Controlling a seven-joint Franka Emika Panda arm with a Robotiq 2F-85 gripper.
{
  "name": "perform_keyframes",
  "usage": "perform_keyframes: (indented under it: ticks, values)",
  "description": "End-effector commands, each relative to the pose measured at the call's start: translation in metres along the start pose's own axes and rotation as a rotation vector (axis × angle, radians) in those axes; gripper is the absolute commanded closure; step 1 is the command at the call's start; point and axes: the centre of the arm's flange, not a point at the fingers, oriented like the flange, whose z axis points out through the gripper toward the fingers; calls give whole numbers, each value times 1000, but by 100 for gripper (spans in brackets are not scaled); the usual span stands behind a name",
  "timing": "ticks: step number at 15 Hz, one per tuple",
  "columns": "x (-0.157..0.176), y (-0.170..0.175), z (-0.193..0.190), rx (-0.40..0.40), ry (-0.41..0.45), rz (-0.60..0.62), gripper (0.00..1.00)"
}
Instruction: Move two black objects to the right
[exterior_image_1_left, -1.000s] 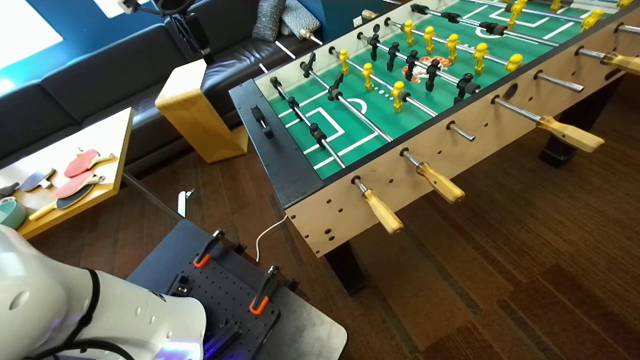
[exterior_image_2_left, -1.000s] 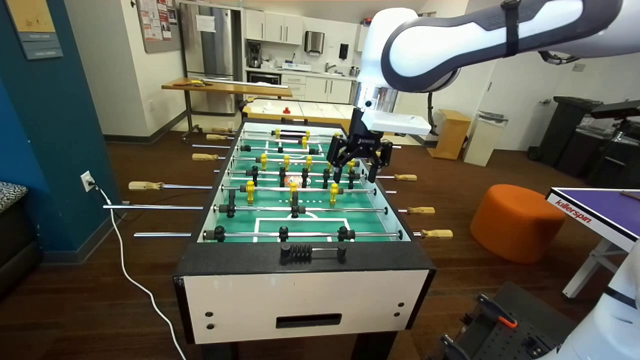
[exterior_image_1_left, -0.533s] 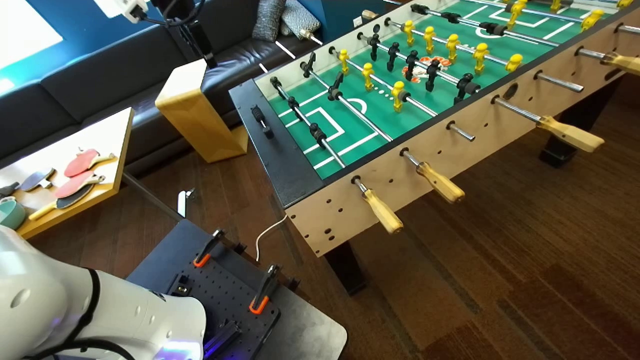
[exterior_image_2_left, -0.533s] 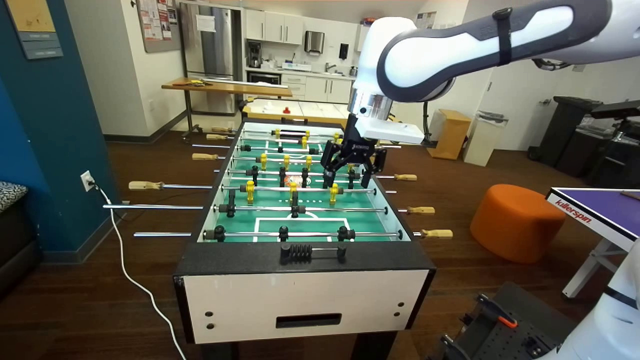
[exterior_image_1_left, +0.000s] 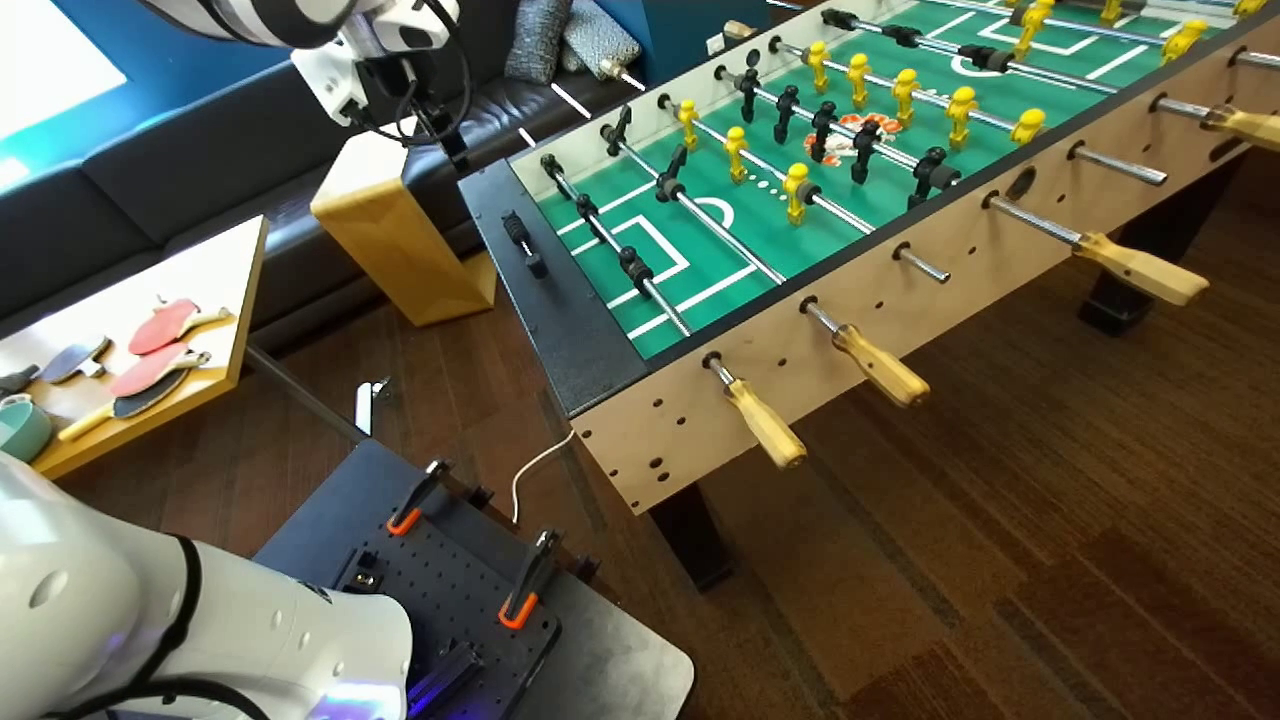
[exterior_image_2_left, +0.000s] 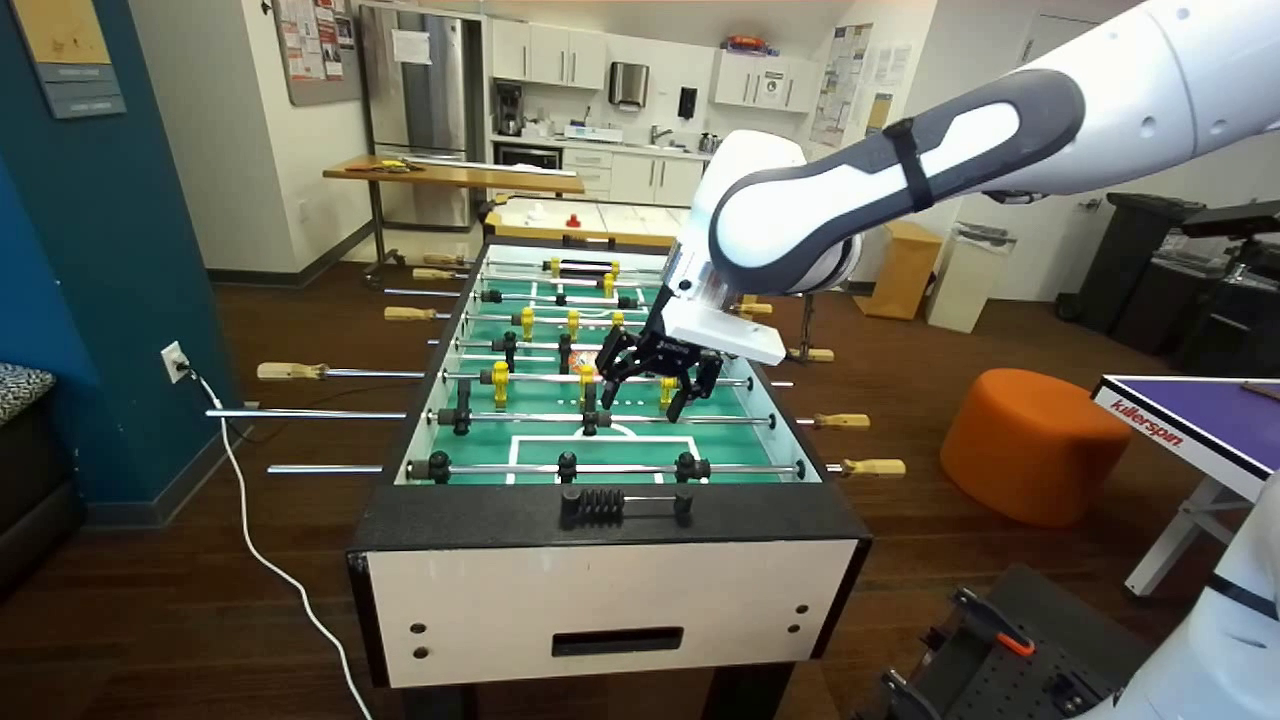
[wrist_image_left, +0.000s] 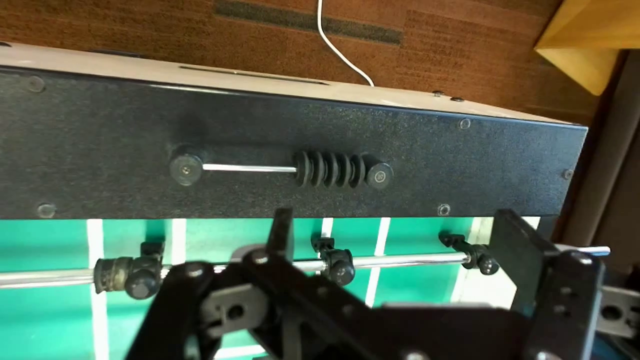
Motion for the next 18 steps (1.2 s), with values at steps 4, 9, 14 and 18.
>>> perform_keyframes:
  ticks: [4, 9, 14, 18]
  values:
    - [1, 1, 9, -3, -5, 1, 0]
    - [1, -7, 19, -1, -23, 1, 28]
    - [-2, -14, 35, 9, -26, 4, 66]
    - [2, -11, 54, 34, 8, 22, 97]
